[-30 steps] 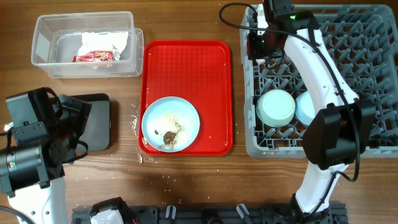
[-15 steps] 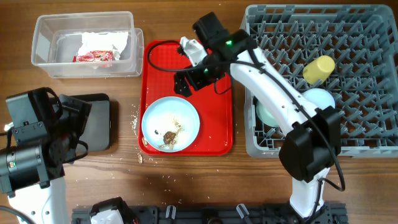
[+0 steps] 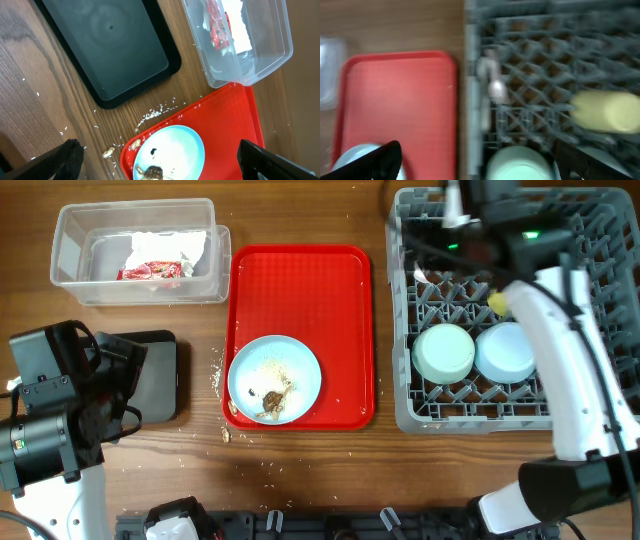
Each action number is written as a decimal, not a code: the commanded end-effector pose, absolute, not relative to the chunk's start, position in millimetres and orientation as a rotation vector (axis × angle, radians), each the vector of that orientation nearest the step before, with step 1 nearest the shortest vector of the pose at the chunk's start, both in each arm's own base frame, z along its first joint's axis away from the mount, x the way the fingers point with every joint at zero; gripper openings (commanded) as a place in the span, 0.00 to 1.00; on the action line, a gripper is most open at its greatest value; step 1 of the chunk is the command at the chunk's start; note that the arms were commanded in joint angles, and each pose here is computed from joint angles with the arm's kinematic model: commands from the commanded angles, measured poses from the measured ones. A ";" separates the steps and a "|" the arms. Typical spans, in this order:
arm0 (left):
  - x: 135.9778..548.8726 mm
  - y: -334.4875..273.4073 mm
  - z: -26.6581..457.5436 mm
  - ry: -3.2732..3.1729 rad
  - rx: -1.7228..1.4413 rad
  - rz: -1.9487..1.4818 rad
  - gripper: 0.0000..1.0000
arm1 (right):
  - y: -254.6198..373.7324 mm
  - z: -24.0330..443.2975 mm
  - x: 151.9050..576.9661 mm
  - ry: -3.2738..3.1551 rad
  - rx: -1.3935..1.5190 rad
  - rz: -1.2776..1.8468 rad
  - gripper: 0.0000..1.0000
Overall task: Sort waste into correct bins and load items into the dishwasher rack
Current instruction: 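Release the fork in the rack and lift the right gripper away, then reach the left gripper toward the light blue plate on the red tray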
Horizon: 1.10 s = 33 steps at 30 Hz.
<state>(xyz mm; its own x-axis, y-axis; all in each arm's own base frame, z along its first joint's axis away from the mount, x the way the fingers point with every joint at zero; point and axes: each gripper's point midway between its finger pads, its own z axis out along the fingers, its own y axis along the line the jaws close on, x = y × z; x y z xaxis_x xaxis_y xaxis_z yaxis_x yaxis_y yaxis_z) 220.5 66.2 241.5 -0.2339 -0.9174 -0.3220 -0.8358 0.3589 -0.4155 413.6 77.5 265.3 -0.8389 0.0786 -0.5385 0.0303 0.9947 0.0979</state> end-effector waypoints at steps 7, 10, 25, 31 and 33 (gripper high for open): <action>220.0 69.5 242.0 2.112 -1.509 -0.189 1.00 | -7.6 256.9 418.6 2.567 0.348 -0.030 1.00; 220.0 69.5 242.0 2.112 -1.509 -0.189 1.00 | -7.4 256.9 418.6 2.568 0.347 -0.029 1.00; 230.4 31.7 244.7 2.118 -1.586 -0.514 1.00 | -7.4 256.9 418.6 2.567 0.347 -0.029 1.00; 233.7 -58.9 234.6 2.468 -1.180 -0.846 1.00 | -7.4 256.9 418.6 2.567 0.347 -0.030 1.00; 236.8 -94.1 223.5 2.580 -0.977 -0.832 0.99 | -7.4 256.9 418.6 2.567 0.347 -0.030 1.00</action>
<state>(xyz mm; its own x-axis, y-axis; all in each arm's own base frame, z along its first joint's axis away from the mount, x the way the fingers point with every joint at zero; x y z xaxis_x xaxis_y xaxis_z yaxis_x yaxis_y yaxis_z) 238.7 -45.0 236.2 -0.5690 -0.8210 -0.0472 -0.6449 0.4812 -0.5938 416.9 -4.2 260.5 -0.8208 0.2255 -0.5248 0.2305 0.9714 0.0569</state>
